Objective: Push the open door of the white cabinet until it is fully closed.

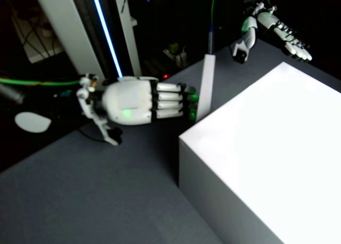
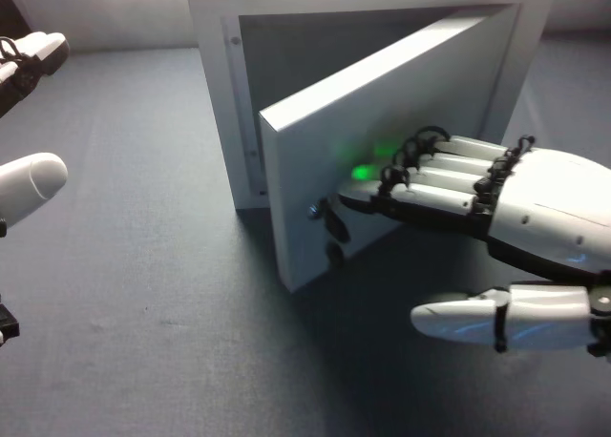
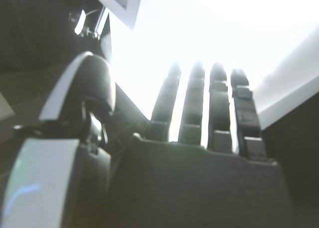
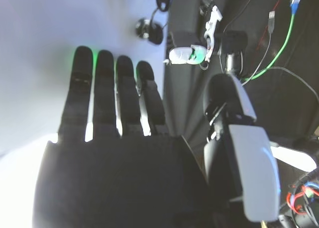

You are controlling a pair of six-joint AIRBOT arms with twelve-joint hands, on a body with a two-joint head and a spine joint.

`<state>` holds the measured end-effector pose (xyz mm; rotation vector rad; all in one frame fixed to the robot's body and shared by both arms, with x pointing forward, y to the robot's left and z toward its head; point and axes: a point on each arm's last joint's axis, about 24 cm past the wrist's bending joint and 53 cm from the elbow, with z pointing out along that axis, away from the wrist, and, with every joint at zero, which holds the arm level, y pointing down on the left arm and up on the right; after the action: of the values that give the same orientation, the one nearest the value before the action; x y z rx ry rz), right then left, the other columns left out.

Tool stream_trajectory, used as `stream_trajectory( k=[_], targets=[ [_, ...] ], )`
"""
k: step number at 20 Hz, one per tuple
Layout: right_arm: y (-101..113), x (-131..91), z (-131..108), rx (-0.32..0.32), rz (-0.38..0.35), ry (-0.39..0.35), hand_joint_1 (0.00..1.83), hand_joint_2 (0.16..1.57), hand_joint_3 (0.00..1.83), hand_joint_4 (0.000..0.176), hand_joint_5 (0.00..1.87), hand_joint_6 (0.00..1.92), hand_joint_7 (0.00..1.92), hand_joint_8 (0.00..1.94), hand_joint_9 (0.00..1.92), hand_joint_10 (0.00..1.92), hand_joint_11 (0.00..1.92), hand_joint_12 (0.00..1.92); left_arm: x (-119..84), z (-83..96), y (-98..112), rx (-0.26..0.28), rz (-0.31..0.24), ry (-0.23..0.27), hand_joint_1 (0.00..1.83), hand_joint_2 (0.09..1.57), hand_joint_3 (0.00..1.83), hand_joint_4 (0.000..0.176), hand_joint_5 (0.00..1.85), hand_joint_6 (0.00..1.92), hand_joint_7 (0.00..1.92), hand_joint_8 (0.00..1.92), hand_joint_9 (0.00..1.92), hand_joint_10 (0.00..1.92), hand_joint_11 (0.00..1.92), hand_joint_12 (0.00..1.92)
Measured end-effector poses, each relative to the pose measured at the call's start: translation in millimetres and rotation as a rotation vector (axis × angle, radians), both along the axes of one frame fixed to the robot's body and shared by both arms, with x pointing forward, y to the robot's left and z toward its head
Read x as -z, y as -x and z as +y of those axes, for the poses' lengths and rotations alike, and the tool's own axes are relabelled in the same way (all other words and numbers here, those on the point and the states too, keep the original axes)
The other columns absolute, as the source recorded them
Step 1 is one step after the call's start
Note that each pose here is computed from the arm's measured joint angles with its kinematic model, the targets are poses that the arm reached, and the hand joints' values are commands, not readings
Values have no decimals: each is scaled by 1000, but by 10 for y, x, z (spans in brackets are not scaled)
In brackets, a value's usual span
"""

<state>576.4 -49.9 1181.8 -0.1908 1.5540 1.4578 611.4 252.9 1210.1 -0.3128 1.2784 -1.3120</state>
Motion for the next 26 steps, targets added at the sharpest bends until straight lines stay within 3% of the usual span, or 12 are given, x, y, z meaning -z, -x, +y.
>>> stream_trajectory(
  k=[1,2,4,5,6,7,13,19,21,23,24,26],
  targets=[
    [-24,1,22,1,0,2,385,1268,0,0,166,9,100,7,88,58,0,597,-1,-2,1,1,0,0,0,1424,0,0,0,0,0,0,0,0,0,0],
    [-65,17,58,3,1,7,366,1245,0,0,141,15,127,18,96,33,0,487,1,-1,0,0,1,0,0,1424,0,0,0,0,0,0,0,0,0,0],
    [-113,40,81,8,5,15,377,1259,0,0,112,3,120,5,71,15,0,447,-1,6,-3,-2,0,1,0,1423,0,0,0,0,0,0,0,0,0,0],
    [-161,64,104,13,9,26,346,1259,0,0,73,1,75,6,57,6,0,247,6,17,-4,-6,2,2,0,1425,0,0,0,0,0,0,0,0,0,0],
    [-201,69,125,18,10,28,349,1260,0,0,79,3,76,5,64,7,0,302,7,20,-5,-7,3,1,2,1431,1,0,3,1,0,0,0,0,0,0],
    [-263,88,136,31,20,32,401,1253,0,0,52,7,2,0,2,0,0,45,18,22,-3,-7,5,-2,0,1419,0,0,1,0,0,0,0,0,13,7],
    [-424,174,137,76,51,50,143,1317,18,0,0,0,0,0,0,0,0,0,19,24,-5,-9,6,-1,0,1407,0,0,0,0,0,0,0,0,0,0],
    [-352,108,119,66,48,43,355,1235,0,0,120,14,33,2,30,8,18,22,9,28,4,-9,2,2,0,1409,0,0,0,0,0,0,0,0,0,0],
    [-261,-22,64,45,30,18,359,1251,8,0,200,9,259,17,267,37,0,1052,-2,29,15,-9,-2,8,0,1404,0,0,0,0,0,0,0,0,0,0],
    [-177,-85,-26,36,21,1,341,1257,5,0,196,4,248,6,266,29,0,1105,-10,32,25,-8,-7,10,0,1407,0,0,0,0,0,0,0,0,0,0],
    [-129,-92,-69,34,19,6,317,1247,0,0,164,0,200,0,272,21,0,1233,-8,40,20,-12,-5,11,0,1414,1,0,0,0,0,0,0,0,0,0],
    [-43,-134,-148,29,11,0,272,1271,10,0,138,0,170,0,236,5,0,1241,-1,66,39,-18,-3,11,0,1412,0,0,0,0,0,0,0,0,0,0]
  ],
)
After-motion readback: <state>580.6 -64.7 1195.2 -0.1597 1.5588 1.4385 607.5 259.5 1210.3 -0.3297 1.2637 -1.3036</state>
